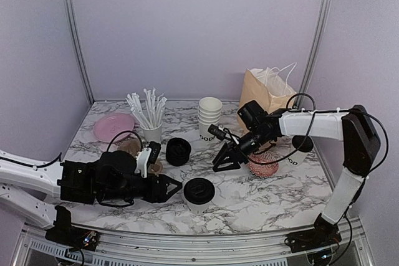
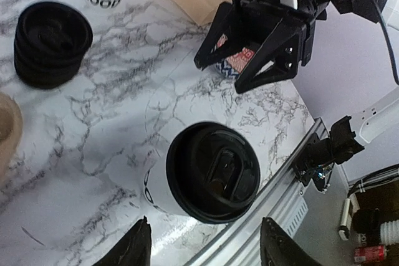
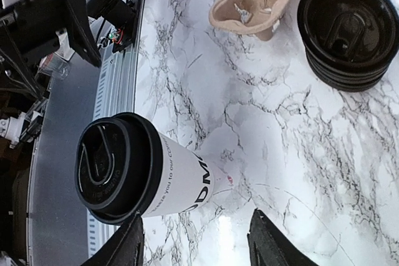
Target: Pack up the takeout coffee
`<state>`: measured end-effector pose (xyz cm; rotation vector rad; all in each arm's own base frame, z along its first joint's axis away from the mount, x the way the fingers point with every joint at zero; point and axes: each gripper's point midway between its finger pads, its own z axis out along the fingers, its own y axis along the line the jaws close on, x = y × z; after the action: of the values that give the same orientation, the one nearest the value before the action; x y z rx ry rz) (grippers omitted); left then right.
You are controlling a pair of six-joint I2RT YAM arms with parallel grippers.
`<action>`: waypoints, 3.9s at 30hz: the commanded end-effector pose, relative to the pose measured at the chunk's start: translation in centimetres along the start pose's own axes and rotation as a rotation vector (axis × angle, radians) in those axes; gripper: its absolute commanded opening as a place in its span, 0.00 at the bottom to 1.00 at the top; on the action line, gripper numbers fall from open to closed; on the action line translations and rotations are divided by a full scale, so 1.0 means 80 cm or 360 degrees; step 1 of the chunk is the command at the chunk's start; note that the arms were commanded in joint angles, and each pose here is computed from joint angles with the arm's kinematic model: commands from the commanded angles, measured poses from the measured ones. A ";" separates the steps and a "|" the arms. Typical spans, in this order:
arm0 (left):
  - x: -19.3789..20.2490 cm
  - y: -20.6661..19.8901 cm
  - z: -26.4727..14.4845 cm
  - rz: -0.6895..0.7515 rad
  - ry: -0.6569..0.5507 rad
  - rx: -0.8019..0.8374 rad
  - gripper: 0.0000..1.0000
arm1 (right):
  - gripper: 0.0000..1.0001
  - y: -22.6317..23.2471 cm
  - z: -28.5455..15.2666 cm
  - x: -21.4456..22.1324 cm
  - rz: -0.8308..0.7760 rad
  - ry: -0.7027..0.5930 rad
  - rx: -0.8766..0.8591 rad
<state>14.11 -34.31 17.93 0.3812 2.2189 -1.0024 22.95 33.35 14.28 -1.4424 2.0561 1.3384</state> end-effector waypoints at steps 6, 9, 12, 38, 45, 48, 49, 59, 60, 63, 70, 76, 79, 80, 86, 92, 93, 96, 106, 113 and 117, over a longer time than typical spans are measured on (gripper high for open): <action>0.035 -0.034 0.022 -0.0446 0.0124 0.0270 0.71 | 0.58 -0.009 0.022 -0.009 0.0236 -0.0002 -0.0225; 0.045 -0.037 0.034 -0.0455 0.0160 0.0292 0.71 | 0.60 -0.005 0.027 -0.009 0.0263 -0.0004 -0.0296; 0.048 -0.041 0.042 -0.0456 0.0173 0.0312 0.70 | 0.61 -0.001 0.031 -0.011 0.0277 -0.0007 -0.0327; 0.088 0.033 0.076 -0.0598 0.0275 0.0063 0.57 | 0.65 -0.003 0.077 0.034 0.0306 0.0231 -0.0269; 0.137 0.101 0.085 -0.0575 0.0425 -0.0253 0.50 | 0.62 -0.026 0.087 0.064 0.0373 0.0301 -0.0146; 0.158 0.124 0.086 -0.0514 0.0496 -0.0381 0.49 | 0.61 -0.039 0.090 0.082 0.0402 0.0351 -0.0064; 0.158 0.126 0.086 -0.0495 0.0496 -0.0392 0.49 | 0.61 -0.039 0.089 0.083 0.0411 0.0351 -0.0066; 0.092 0.087 0.085 -0.0169 0.0398 -0.0420 0.52 | 0.60 -0.041 0.065 0.058 0.0375 0.0245 -0.0120; 0.082 0.078 0.083 -0.0141 0.0372 -0.0387 0.55 | 0.62 -0.035 0.060 0.050 0.0346 0.0224 -0.0144; 0.048 0.045 0.075 -0.0057 0.0274 -0.0270 0.61 | 0.68 -0.017 0.043 0.023 0.0247 0.0142 -0.0193; 0.008 -0.003 0.058 -0.0035 0.0167 -0.0068 0.67 | 0.76 -0.001 0.019 0.000 0.0163 0.0061 -0.0210; 0.005 -0.005 0.055 -0.0065 0.0138 -0.0039 0.67 | 0.79 0.001 0.014 -0.002 0.0129 0.0072 -0.0199; -0.009 0.002 0.045 -0.0039 0.0066 -0.0092 0.67 | 0.80 0.004 0.001 -0.012 -0.0010 0.0065 -0.0100; -0.014 0.006 0.040 -0.0023 0.0036 -0.0125 0.67 | 0.81 0.009 -0.006 -0.019 -0.0090 0.0048 -0.0054; -0.046 0.076 0.007 0.0018 -0.0147 -0.0451 0.68 | 0.90 0.055 -0.052 -0.049 -0.0750 -0.0083 0.0263; -0.105 0.105 -0.038 -0.0030 -0.0518 -0.0552 0.75 | 0.96 0.072 -0.024 -0.033 -0.1164 0.0142 0.0438; -0.115 0.106 -0.047 -0.0012 -0.0576 -0.0578 0.76 | 0.96 0.072 -0.018 -0.031 -0.1180 0.0169 0.0433; -0.158 0.085 -0.076 0.0031 -0.0764 -0.0531 0.79 | 0.96 0.070 -0.001 -0.028 -0.1162 0.0197 0.0391; -0.190 0.063 -0.099 0.0108 -0.0836 -0.0527 0.80 | 0.92 0.059 0.045 -0.009 -0.1064 0.0343 0.0247; -0.181 0.071 -0.098 0.0079 -0.0825 -0.0535 0.80 | 0.76 0.059 0.051 0.000 -0.1029 0.0397 0.0201; -0.181 0.072 -0.098 0.0078 -0.0827 -0.0538 0.80 | 0.67 0.061 0.052 0.002 -0.1007 0.0413 0.0178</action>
<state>23.99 -25.28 28.16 0.0400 1.8564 -0.6080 17.93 36.49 13.62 -2.0455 1.5644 0.7782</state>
